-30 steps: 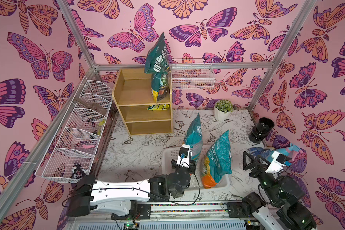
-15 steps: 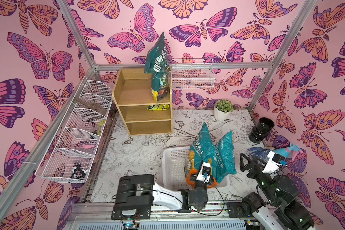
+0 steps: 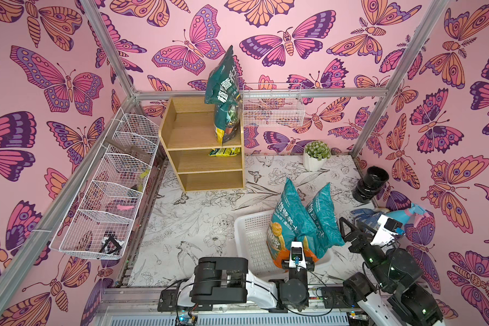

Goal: Take down the fertilizer bag from the shelf
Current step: Place the fertilizer bag in the storage box.

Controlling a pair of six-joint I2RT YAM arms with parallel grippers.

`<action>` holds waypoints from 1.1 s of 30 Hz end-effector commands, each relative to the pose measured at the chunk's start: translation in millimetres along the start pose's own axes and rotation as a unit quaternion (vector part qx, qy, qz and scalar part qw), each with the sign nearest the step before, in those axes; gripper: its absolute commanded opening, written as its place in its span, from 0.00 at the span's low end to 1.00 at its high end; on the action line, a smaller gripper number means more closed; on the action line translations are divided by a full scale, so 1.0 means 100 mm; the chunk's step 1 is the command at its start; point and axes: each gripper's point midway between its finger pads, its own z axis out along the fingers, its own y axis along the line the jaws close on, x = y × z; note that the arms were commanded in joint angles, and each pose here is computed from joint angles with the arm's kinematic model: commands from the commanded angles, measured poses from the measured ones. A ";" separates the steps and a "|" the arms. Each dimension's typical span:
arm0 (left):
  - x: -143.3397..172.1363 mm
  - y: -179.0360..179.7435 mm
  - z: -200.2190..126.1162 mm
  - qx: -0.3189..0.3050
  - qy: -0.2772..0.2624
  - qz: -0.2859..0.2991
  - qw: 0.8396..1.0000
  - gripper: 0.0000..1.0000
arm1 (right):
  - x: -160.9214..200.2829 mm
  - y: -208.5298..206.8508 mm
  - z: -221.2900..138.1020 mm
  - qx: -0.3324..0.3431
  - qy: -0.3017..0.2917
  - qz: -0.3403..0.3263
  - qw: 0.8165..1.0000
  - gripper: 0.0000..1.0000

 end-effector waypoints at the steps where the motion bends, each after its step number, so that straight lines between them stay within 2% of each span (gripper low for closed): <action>1: 0.40 -0.25 -0.15 0.072 0.010 0.032 0.997 0.00 | -0.01 0.00 -0.01 -0.002 -0.004 -0.001 1.000 0.99; 3: 0.54 -0.41 -0.24 0.106 0.011 0.065 0.992 0.00 | -0.01 0.00 -0.01 -0.002 -0.004 -0.001 1.000 0.99; 6: 0.66 -0.47 -0.30 0.092 0.010 0.089 0.992 0.00 | -0.01 -0.01 -0.01 0.000 -0.004 -0.002 1.000 0.99; 11: 0.68 -0.46 -0.32 0.105 0.014 0.067 0.992 0.00 | 0.00 -0.01 -0.01 -0.001 -0.004 -0.002 1.000 0.99; 12: 0.66 -0.45 -0.32 0.108 0.014 0.066 0.992 0.15 | 0.00 -0.01 -0.01 0.000 -0.004 -0.002 1.000 0.99; 13: 0.63 -0.44 -0.32 0.109 0.015 0.063 0.992 0.49 | 0.00 -0.01 -0.01 -0.001 -0.004 -0.002 1.000 0.99; 14: 0.60 -0.42 -0.33 0.113 0.016 0.058 0.992 0.91 | 0.00 -0.01 -0.01 -0.001 -0.003 -0.003 1.000 0.99; 15: 0.55 -0.39 -0.34 0.118 0.016 0.052 0.991 0.98 | 0.00 -0.01 -0.01 -0.001 -0.003 -0.002 1.000 0.99; 19: 0.21 -0.26 -0.34 0.130 0.014 0.030 0.991 0.98 | 0.00 -0.01 0.00 -0.001 -0.004 -0.003 1.000 0.99; 23: -0.35 -0.05 -0.41 0.113 0.004 0.016 0.993 0.99 | 0.01 -0.01 0.00 0.000 -0.003 -0.004 1.000 0.99; 25: -0.59 0.17 -0.43 0.075 0.006 0.011 0.997 0.87 | 0.01 -0.01 0.00 0.000 -0.003 -0.005 1.000 0.99; 28: -0.80 0.63 -0.41 0.002 0.017 -0.004 1.000 0.62 | 0.01 -0.01 0.00 0.001 -0.003 -0.005 1.000 0.99; 30: -0.82 0.78 -0.41 0.020 0.014 -0.002 1.000 0.47 | 0.01 -0.01 0.00 0.000 -0.004 -0.005 1.000 0.99; 31: -0.83 0.85 -0.40 0.012 0.015 -0.003 1.000 0.37 | 0.01 -0.01 0.00 -0.001 -0.004 -0.005 1.000 0.99; 33: -0.83 1.02 -0.38 -0.025 0.019 0.006 0.999 0.05 | 0.02 -0.01 0.01 0.001 -0.003 -0.006 1.000 0.99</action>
